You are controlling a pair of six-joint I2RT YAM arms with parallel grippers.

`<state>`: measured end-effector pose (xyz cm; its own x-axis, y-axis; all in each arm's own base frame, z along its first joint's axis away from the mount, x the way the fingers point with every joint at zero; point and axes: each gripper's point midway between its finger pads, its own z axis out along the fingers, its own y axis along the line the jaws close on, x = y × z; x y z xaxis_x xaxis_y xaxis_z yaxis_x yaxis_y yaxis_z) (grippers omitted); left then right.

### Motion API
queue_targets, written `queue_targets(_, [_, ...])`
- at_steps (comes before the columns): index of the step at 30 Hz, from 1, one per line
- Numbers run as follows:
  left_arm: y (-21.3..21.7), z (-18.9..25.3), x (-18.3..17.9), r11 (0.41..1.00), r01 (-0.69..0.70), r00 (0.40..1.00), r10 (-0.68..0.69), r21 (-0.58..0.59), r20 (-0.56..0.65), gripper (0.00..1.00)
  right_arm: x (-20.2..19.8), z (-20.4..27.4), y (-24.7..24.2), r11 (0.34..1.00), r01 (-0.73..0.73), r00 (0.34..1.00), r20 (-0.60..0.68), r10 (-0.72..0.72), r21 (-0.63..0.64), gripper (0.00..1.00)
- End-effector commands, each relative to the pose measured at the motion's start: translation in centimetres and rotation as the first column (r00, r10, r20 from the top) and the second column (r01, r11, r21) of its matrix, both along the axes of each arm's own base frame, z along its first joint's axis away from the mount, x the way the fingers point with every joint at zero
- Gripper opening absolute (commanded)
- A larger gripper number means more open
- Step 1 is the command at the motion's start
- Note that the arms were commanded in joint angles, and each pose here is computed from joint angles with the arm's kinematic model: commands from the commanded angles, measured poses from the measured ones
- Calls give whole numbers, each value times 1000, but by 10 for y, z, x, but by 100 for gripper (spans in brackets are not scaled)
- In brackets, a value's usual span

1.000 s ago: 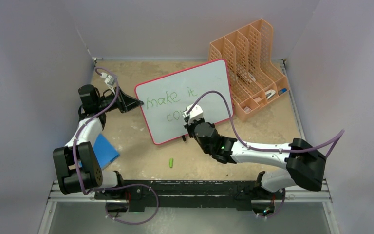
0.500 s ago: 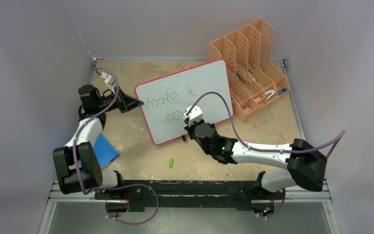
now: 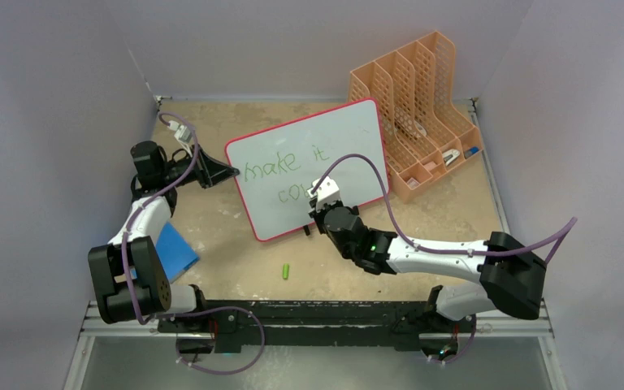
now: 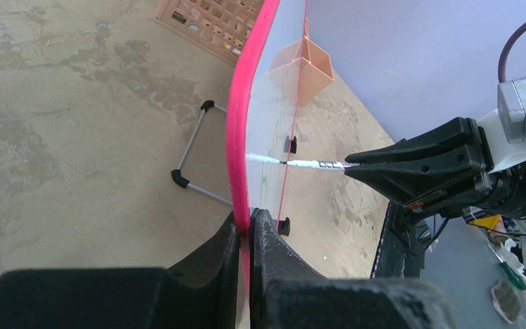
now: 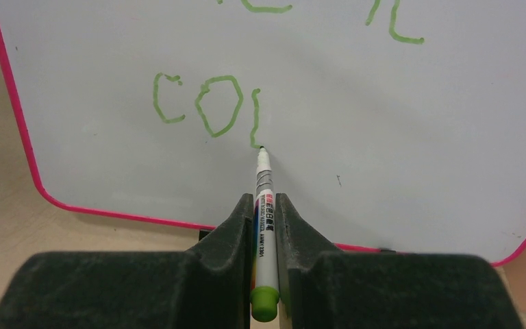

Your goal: Write a sentence on the whiteboard

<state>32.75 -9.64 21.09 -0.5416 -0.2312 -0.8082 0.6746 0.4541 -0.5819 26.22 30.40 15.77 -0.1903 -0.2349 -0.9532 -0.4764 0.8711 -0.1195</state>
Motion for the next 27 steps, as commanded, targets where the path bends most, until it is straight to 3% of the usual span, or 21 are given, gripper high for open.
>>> queue_targets(1, [-5,7,-1,999,24,998,-25,27,62,0,9,7,-13,997,81,996,23,-81,2,0])
queue_targets(27, [-6,8,-1,999,23,998,-25,28,64,0,32,49,-3,994,85,989,112,-92,65,0])
